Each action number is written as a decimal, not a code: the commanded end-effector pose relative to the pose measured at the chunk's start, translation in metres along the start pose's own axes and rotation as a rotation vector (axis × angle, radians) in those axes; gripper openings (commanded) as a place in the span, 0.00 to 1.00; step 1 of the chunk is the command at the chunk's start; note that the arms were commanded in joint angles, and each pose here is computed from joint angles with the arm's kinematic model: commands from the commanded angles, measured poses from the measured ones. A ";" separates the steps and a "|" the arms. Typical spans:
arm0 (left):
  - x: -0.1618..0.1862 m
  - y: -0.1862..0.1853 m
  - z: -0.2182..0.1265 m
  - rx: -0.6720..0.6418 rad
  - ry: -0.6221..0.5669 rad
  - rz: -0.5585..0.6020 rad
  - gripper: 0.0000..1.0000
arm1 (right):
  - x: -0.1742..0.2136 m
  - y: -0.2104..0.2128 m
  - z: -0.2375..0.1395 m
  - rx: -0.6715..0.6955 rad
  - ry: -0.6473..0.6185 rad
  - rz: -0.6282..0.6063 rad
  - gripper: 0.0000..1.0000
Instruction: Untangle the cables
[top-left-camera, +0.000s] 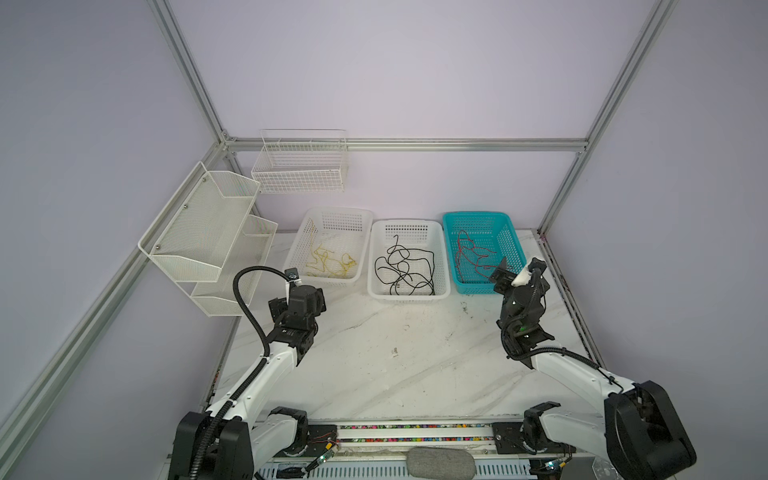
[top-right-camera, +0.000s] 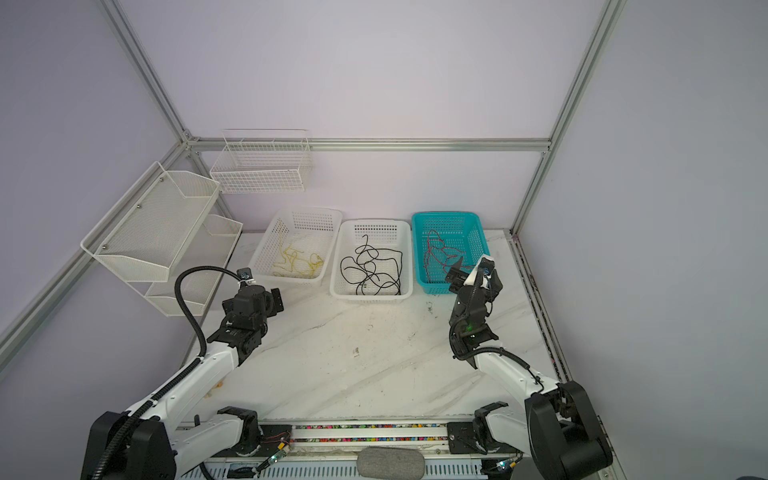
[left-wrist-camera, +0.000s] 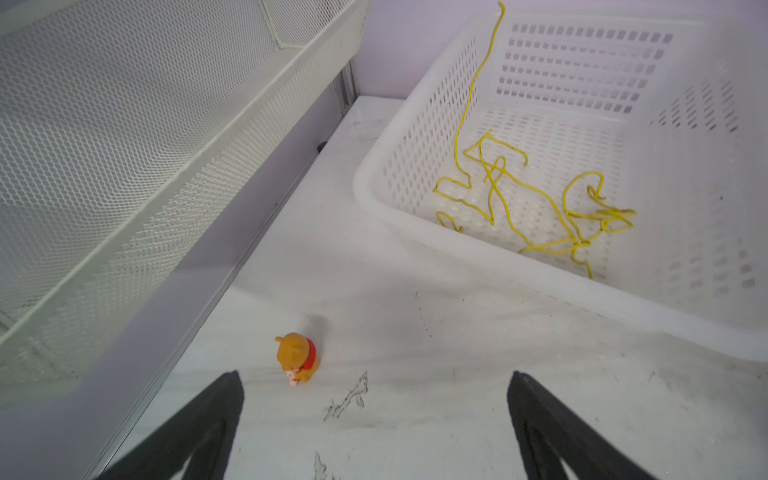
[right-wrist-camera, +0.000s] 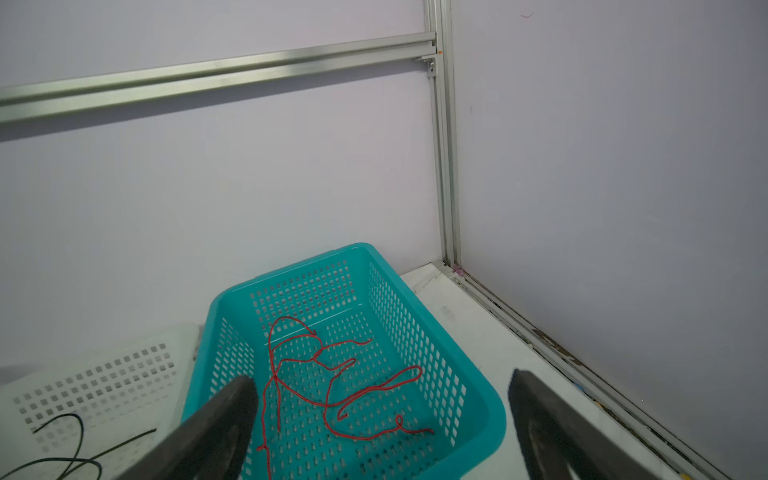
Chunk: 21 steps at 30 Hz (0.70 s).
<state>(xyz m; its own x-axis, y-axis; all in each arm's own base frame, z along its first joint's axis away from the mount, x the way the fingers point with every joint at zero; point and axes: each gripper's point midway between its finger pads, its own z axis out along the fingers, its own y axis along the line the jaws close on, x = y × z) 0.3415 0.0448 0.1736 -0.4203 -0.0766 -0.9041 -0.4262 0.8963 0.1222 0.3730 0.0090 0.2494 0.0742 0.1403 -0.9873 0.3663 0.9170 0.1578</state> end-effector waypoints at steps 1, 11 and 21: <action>-0.017 0.005 0.004 0.009 -0.147 -0.063 1.00 | 0.000 -0.017 0.010 0.078 -0.048 -0.017 0.97; 0.008 0.018 0.038 -0.018 -0.167 -0.063 1.00 | 0.066 -0.012 0.038 -0.001 0.026 -0.059 0.97; 0.009 0.002 0.055 0.089 -0.222 -0.113 1.00 | 0.098 -0.013 0.042 -0.072 0.010 -0.085 0.97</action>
<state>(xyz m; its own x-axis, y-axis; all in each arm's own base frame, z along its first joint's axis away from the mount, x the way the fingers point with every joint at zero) 0.3737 0.0774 0.1278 -0.2765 -0.0920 -0.9566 -0.4354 0.8994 0.0393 0.4145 -0.0080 0.1409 -0.0340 0.0779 -0.9964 0.3479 0.9355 0.0612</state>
